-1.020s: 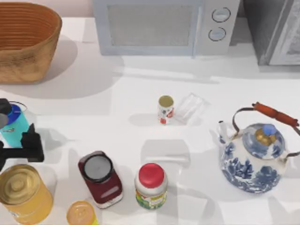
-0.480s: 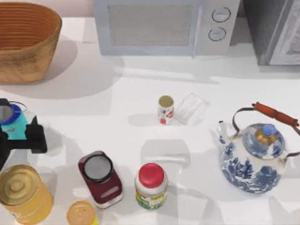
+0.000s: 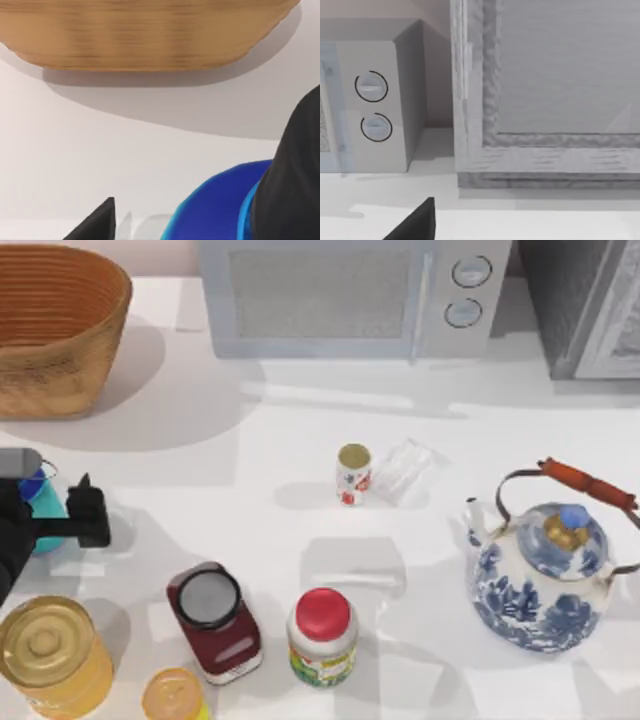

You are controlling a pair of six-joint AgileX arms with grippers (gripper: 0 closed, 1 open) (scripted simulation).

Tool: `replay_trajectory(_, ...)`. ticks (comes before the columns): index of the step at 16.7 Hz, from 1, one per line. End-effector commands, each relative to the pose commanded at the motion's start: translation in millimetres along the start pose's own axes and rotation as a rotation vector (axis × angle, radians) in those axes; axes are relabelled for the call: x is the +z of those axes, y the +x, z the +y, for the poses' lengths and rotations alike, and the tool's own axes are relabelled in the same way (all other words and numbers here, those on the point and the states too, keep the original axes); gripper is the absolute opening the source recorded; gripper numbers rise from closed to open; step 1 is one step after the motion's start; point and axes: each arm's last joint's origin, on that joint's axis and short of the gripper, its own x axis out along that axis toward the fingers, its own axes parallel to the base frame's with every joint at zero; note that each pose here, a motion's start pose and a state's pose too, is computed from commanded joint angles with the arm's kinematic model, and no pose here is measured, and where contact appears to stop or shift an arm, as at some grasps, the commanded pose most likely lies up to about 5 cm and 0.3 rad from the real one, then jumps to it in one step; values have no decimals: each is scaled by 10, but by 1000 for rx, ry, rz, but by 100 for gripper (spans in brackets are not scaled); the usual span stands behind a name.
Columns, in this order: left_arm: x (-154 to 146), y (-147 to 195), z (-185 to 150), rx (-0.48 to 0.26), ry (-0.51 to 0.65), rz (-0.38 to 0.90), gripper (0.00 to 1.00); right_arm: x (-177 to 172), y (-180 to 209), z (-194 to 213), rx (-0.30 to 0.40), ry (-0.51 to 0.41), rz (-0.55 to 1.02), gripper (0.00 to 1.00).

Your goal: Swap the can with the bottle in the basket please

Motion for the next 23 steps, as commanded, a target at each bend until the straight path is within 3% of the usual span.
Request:
replay_trajectory(2, 0, 0, 0, 0, 0, 0, 100, 0, 0, 0, 0, 0, 0, 100)
replay_trajectory(15, 0, 0, 0, 0, 0, 0, 2, 0, 0, 0, 0, 0, 0, 100)
replay_trajectory(23, 0, 0, 0, 0, 0, 0, 0, 0, 0, 0, 0, 0, 0, 100)
